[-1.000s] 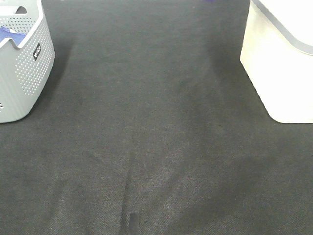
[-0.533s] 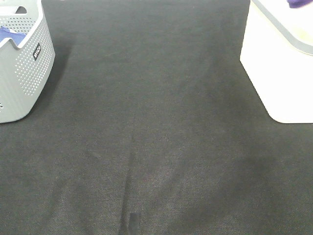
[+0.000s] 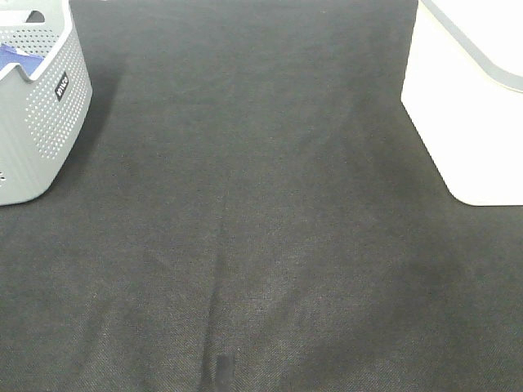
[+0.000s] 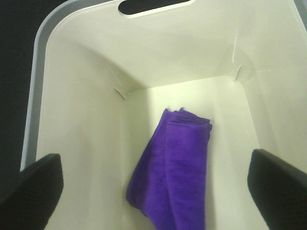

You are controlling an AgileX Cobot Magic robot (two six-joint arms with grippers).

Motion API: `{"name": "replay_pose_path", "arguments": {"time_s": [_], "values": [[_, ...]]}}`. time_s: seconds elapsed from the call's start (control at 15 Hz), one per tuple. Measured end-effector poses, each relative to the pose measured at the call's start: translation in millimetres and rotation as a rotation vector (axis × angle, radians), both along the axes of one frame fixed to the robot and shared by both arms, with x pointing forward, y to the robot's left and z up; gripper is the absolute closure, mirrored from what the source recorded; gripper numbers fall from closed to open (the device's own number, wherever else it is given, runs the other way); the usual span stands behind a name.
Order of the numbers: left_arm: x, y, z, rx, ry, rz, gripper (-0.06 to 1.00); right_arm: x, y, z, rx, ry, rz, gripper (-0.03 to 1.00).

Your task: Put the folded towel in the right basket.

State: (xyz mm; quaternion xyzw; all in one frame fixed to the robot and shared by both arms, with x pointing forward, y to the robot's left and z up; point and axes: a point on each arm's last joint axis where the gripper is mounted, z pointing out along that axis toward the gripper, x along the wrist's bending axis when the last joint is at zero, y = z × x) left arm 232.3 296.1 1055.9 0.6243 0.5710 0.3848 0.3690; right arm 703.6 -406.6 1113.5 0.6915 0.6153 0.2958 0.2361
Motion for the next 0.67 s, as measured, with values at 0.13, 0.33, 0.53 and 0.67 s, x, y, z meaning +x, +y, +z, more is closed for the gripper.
{"name": "replay_pose_path", "arguments": {"time_s": [0.13,0.33,0.53,0.67], "values": [[0,0,0,0.000,0.000,0.000,-0.02,-4,15,10,-0.039,-0.005,0.082,-0.01],[0,0,0,-0.005,0.000,-0.003,-0.02,-18,93,45,-0.064,-0.042,0.231,-0.01],[0,0,0,-0.005,0.000,-0.003,-0.02,-46,136,58,-0.101,0.092,0.301,-0.01],[0,0,0,-0.004,0.000,-0.003,-0.02,-67,135,73,-0.088,0.083,0.260,-0.01]]}}
